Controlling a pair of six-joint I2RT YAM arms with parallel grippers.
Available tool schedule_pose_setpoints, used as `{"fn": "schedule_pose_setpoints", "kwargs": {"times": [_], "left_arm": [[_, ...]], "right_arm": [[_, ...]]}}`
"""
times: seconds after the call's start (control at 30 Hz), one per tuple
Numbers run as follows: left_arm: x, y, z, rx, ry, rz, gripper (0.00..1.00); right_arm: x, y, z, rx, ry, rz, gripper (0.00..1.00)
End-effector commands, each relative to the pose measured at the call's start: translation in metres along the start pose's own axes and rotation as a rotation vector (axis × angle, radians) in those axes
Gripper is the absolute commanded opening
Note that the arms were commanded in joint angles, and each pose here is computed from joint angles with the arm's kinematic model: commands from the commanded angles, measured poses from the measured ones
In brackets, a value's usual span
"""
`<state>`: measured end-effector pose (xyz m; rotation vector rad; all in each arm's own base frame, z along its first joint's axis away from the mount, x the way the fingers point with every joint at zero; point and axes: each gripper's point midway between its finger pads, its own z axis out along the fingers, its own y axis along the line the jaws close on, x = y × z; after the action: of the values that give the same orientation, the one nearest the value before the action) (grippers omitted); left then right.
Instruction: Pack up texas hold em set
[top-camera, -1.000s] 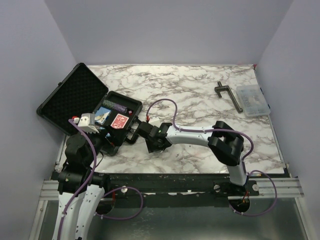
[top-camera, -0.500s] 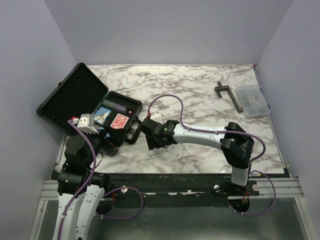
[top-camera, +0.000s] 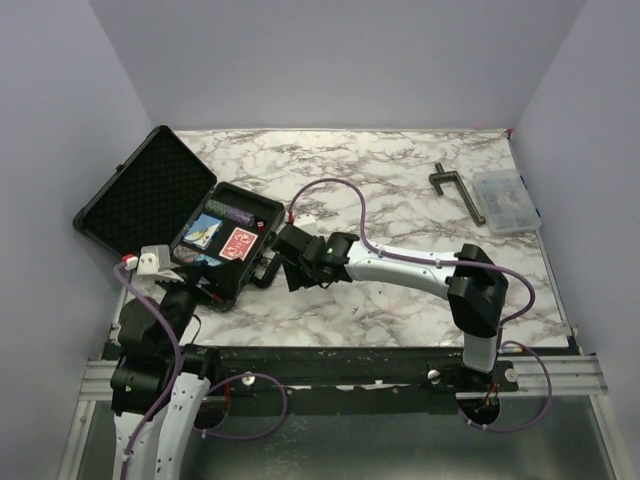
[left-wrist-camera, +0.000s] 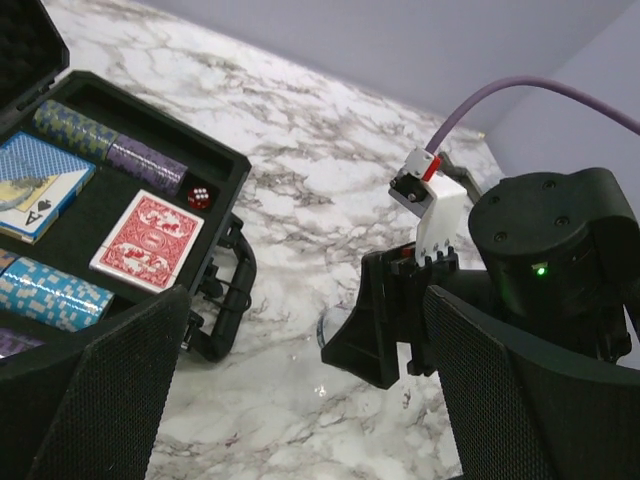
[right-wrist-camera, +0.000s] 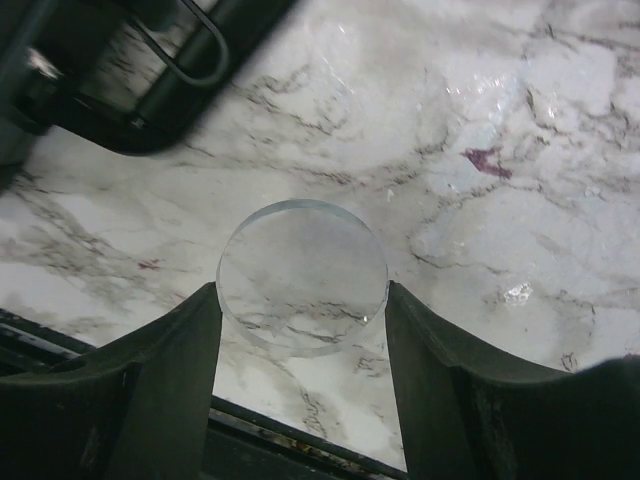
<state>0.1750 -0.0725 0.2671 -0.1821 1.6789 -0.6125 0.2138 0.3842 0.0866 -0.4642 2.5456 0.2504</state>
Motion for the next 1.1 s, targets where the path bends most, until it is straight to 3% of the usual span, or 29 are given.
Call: {"fn": "schedule_pose_setpoints", "kwargs": {"times": [0.0, 0.23, 0.7, 1.07], "left_arm": [[-0.014, 0.004, -0.011, -0.013, -0.131, -0.028, 0.99], [-0.028, 0.001, -0.026, 0.013, -0.241, -0.028, 0.99], [-0.033, -0.002, -0.035, 0.022, -0.273, -0.023, 0.99], [-0.043, 0.048, -0.044, -0.254, -0.368, -0.121, 0.99]], "right_arm": [[-0.031, 0.024, -0.01, -0.056, -0.067, -0.022, 0.51], [-0.062, 0.048, -0.007, -0.083, -0.11, -0.053, 0.5], [-0.102, 0.088, 0.02, -0.113, -0.18, -0.105, 0.51], [-0.118, 0.104, 0.038, -0.136, -0.245, -0.138, 0.52]]}}
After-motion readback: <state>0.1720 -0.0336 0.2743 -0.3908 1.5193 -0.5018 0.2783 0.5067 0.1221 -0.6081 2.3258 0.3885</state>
